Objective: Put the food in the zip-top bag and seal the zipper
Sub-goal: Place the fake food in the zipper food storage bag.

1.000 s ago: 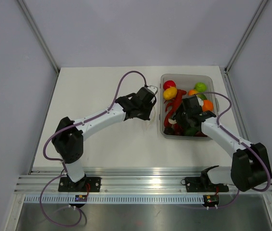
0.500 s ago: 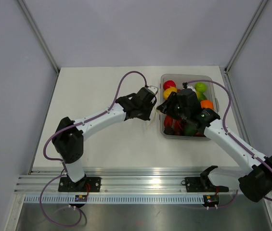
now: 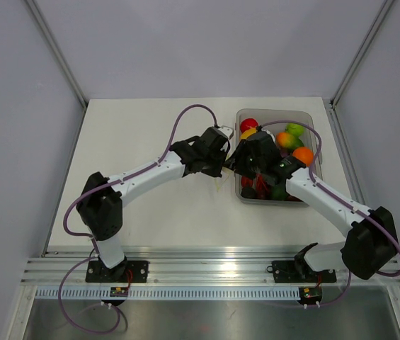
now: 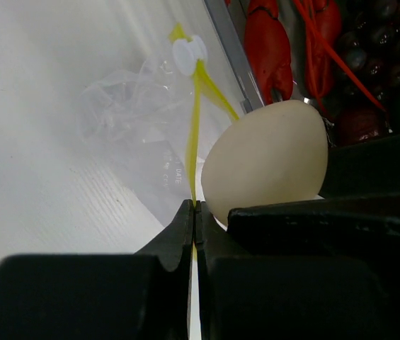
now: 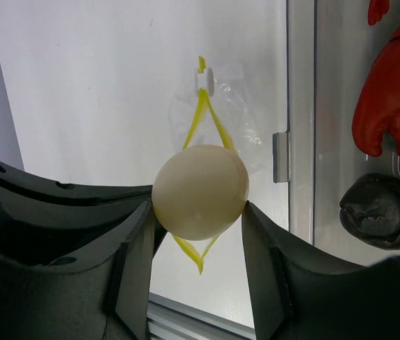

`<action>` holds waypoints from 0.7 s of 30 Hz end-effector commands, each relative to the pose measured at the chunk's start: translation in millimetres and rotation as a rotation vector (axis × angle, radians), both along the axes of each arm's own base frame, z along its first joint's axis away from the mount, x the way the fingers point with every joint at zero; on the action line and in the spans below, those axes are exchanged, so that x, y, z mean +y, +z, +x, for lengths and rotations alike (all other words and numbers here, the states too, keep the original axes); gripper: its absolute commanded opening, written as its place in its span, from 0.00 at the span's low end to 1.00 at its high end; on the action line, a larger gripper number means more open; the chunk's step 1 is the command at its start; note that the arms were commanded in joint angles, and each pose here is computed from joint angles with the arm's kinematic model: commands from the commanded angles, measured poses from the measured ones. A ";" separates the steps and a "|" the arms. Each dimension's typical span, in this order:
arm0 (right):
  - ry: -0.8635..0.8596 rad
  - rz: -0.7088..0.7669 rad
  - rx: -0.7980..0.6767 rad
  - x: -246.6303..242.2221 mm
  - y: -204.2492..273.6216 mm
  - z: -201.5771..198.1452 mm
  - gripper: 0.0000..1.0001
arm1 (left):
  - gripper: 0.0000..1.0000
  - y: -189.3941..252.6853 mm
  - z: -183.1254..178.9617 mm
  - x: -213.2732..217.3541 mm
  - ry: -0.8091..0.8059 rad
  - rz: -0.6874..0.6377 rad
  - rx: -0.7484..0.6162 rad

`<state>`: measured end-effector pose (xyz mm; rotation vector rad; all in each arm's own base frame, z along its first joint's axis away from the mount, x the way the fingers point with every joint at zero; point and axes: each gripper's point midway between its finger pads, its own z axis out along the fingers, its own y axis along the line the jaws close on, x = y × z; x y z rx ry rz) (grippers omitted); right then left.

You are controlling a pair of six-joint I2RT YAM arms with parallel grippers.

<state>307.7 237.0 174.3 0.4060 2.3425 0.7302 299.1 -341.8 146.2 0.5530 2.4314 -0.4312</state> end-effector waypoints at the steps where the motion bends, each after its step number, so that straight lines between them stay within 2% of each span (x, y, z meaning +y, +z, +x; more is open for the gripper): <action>1: 0.002 0.014 -0.017 5.9 1.8 3.3 0.38 | 0.00 37.4 0.8 -23.8 -0.059 -0.127 -0.044; 7: -0.015 -0.001 0.006 1.5 -10.0 0.2 0.38 | 0.00 48.4 -9.7 -36.0 -0.121 -0.218 -0.006; 21: -0.020 0.011 -0.021 -8.0 1.4 -10.8 0.38 | 0.00 85.6 -19.5 -50.8 -0.216 -0.509 0.103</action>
